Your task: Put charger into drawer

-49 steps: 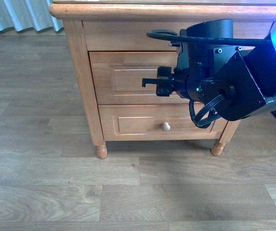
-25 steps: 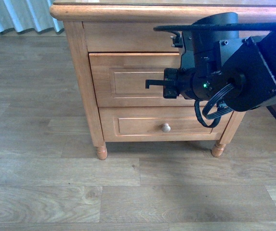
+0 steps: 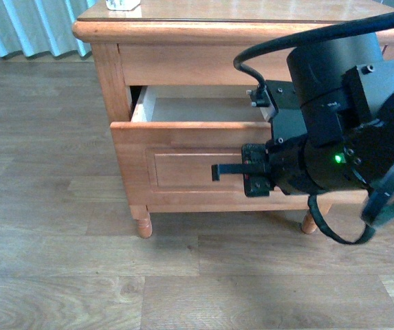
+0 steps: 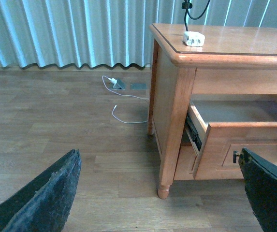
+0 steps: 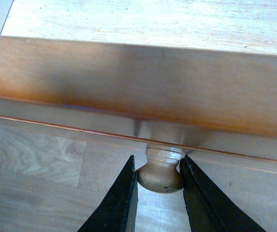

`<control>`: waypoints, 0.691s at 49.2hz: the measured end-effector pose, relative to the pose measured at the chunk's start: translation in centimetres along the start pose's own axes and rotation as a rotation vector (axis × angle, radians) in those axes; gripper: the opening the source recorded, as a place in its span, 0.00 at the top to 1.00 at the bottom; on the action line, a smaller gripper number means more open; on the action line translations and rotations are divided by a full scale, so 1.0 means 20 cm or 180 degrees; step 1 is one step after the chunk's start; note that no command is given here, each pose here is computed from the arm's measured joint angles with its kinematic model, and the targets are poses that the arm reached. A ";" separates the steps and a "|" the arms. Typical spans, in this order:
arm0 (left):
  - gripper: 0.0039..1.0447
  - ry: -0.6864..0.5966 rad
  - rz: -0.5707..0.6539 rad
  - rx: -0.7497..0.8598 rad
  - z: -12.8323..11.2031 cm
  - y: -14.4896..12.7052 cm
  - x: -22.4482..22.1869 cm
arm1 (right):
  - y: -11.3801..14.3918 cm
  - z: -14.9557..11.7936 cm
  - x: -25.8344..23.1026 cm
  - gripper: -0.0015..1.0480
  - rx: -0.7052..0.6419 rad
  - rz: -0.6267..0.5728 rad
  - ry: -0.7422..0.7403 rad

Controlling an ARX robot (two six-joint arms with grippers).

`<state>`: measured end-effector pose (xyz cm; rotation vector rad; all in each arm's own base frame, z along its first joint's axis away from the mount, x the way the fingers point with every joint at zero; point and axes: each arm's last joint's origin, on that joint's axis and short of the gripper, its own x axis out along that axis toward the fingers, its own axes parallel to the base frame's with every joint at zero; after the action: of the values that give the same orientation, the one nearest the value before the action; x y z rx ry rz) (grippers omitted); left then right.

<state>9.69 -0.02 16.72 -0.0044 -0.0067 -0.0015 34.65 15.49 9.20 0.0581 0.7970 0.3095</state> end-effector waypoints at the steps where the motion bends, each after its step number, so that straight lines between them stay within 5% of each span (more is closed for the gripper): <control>1: 0.05 0.0000 0.0000 0.0000 0.00 0.00 0.00 | 0.01 -0.02 -0.03 0.79 -0.0015 0.0006 0.0036; 19: 0.05 0.0000 0.0000 0.0000 0.00 0.00 0.00 | 0.03 -0.18 -0.20 0.79 -0.0050 0.0084 0.0235; 34: 0.05 0.0000 0.0000 0.0000 0.00 0.00 0.00 | 0.03 -0.11 -0.43 0.29 0.0105 0.0285 0.0010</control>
<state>9.69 -0.02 16.72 -0.0044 -0.0067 -0.0015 27.32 13.34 13.74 0.1246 0.8040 0.3813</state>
